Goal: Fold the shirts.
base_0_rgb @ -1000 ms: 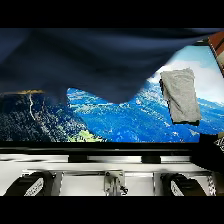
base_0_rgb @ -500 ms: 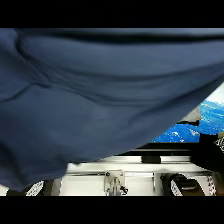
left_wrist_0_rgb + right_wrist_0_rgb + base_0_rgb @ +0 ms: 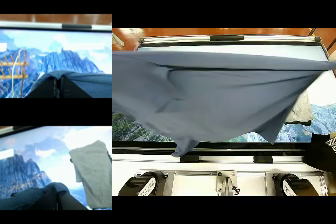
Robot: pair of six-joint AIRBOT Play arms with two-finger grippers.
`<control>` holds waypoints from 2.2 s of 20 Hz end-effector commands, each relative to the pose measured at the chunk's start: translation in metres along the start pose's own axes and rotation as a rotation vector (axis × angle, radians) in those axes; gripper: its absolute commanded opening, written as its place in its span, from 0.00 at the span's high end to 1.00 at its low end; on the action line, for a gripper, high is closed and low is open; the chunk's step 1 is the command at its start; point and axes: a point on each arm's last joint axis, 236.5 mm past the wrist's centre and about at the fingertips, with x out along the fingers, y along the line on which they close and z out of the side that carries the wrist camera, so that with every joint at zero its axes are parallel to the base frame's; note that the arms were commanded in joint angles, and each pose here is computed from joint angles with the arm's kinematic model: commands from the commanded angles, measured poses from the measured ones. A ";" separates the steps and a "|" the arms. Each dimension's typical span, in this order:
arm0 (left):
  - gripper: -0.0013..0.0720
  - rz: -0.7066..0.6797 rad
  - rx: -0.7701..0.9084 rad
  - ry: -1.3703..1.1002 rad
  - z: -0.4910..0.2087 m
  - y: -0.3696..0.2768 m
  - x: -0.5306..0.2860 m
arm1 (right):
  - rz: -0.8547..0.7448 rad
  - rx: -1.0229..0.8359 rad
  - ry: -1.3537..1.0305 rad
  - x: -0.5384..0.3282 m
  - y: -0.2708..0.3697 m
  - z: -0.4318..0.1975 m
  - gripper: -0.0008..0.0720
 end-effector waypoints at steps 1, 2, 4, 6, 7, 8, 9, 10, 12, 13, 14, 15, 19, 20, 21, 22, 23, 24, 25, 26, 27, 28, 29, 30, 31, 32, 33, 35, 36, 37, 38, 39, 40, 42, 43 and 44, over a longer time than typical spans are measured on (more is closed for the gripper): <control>0.94 0.030 -0.040 0.069 -0.036 0.023 0.099 | -0.077 -0.008 0.232 0.110 -0.008 -0.027 0.89; 0.94 0.033 -0.052 0.075 -0.042 0.029 0.129 | -0.089 -0.010 0.277 0.149 -0.010 -0.035 0.89; 0.94 0.043 -0.072 0.100 -0.056 0.041 0.191 | -0.103 0.014 0.324 0.230 -0.012 -0.051 0.89; 0.94 0.054 -0.089 0.112 -0.073 0.052 0.246 | -0.072 0.083 0.344 0.302 -0.005 -0.072 0.89; 0.94 0.056 -0.102 0.129 -0.087 0.056 0.271 | -0.036 0.116 0.346 0.333 0.002 -0.083 0.89; 0.94 0.054 -0.118 0.155 -0.102 0.059 0.292 | 0.000 0.154 0.352 0.357 0.010 -0.093 0.89; 0.94 0.050 -0.138 0.197 -0.122 0.060 0.310 | 0.041 0.205 0.358 0.378 0.020 -0.103 0.89; 0.94 0.051 -0.149 0.246 -0.143 0.062 0.324 | 0.068 0.248 0.370 0.393 0.026 -0.113 0.89; 0.94 0.037 -0.187 0.343 -0.180 0.060 0.342 | 0.083 0.293 0.419 0.411 0.030 -0.136 0.89; 0.94 0.028 -0.206 0.392 -0.197 0.057 0.347 | 0.073 0.291 0.451 0.415 0.027 -0.147 0.89; 0.94 0.017 -0.227 0.448 -0.215 0.054 0.351 | 0.065 0.278 0.481 0.415 0.025 -0.156 0.89; 0.94 0.007 -0.243 0.500 -0.230 0.051 0.351 | 0.058 0.269 0.506 0.413 0.024 -0.162 0.89; 0.22 -0.015 -0.265 0.695 -0.264 0.047 0.328 | 0.090 0.137 0.533 0.382 0.025 -0.149 0.36; 0.20 -0.016 -0.274 0.754 -0.264 0.052 0.315 | 0.082 0.038 0.543 0.367 0.017 -0.144 0.36; 0.21 -0.015 -0.284 0.817 -0.267 0.058 0.299 | 0.008 -0.059 0.573 0.349 -0.005 -0.143 0.36; 0.26 -0.010 -0.293 0.891 -0.274 0.067 0.280 | -0.111 -0.136 0.630 0.329 -0.037 -0.146 0.36; 0.33 -0.012 -0.296 0.966 -0.285 0.076 0.263 | -0.214 -0.183 0.696 0.309 -0.068 -0.150 0.36; 0.38 -0.011 -0.323 1.044 -0.299 0.084 0.245 | -0.253 -0.200 0.778 0.292 -0.087 -0.161 0.36; 0.38 -0.013 -0.350 1.111 -0.317 0.089 0.229 | -0.232 -0.180 0.863 0.278 -0.096 -0.179 0.36; 0.23 -0.013 -0.381 1.179 -0.341 0.093 0.213 | -0.192 -0.126 0.939 0.267 -0.099 -0.198 0.36; 0.13 -0.014 -0.421 1.236 -0.364 0.095 0.199 | -0.147 -0.050 1.005 0.259 -0.098 -0.218 0.36; 0.15 -0.041 -0.466 1.276 -0.386 0.092 0.188 | -0.090 0.020 1.055 0.255 -0.093 -0.234 0.36; 0.15 -0.075 -0.529 1.289 -0.402 0.086 0.183 | -0.034 0.068 1.085 0.253 -0.086 -0.246 0.36; 0.17 -0.112 -0.582 1.265 -0.409 0.080 0.186 | 0.007 0.103 1.099 0.253 -0.079 -0.253 0.36; 0.17 -0.127 -0.633 1.225 -0.412 0.077 0.193 | 0.018 0.111 1.096 0.256 -0.077 -0.257 0.36; 0.19 -0.128 -0.665 1.190 -0.415 0.075 0.200 | 0.021 0.108 1.084 0.260 -0.076 -0.258 0.36; 0.28 -0.119 -0.663 1.177 -0.418 0.077 0.204 | 0.023 0.105 1.064 0.264 -0.074 -0.257 0.36; 0.28 -0.100 -0.659 1.163 -0.423 0.081 0.211 | 0.030 0.103 1.036 0.270 -0.071 -0.254 0.36; 0.28 -0.094 -0.650 1.169 -0.426 0.083 0.211 | 0.032 0.106 1.030 0.272 -0.070 -0.253 0.36; 0.28 -0.086 -0.624 1.182 -0.430 0.087 0.209 | 0.032 0.105 1.031 0.271 -0.070 -0.253 0.36; 0.28 -0.066 -0.595 1.199 -0.434 0.093 0.205 | 0.032 0.105 1.032 0.271 -0.070 -0.253 0.36; 0.28 -0.054 -0.577 1.215 -0.437 0.097 0.201 | 0.032 0.105 1.033 0.271 -0.070 -0.253 0.36; 0.28 -0.053 -0.573 1.218 -0.438 0.097 0.201 | 0.032 0.105 1.032 0.271 -0.070 -0.253 0.36; 0.29 -0.053 -0.565 1.215 -0.440 0.095 0.205 | 0.032 0.105 1.032 0.271 -0.070 -0.253 0.36; 0.29 -0.053 -0.558 1.213 -0.442 0.093 0.208 | 0.032 0.105 1.032 0.271 -0.070 -0.253 0.36; 0.29 -0.058 -0.550 1.220 -0.445 0.090 0.211 | 0.033 0.106 1.032 0.271 -0.070 -0.253 0.36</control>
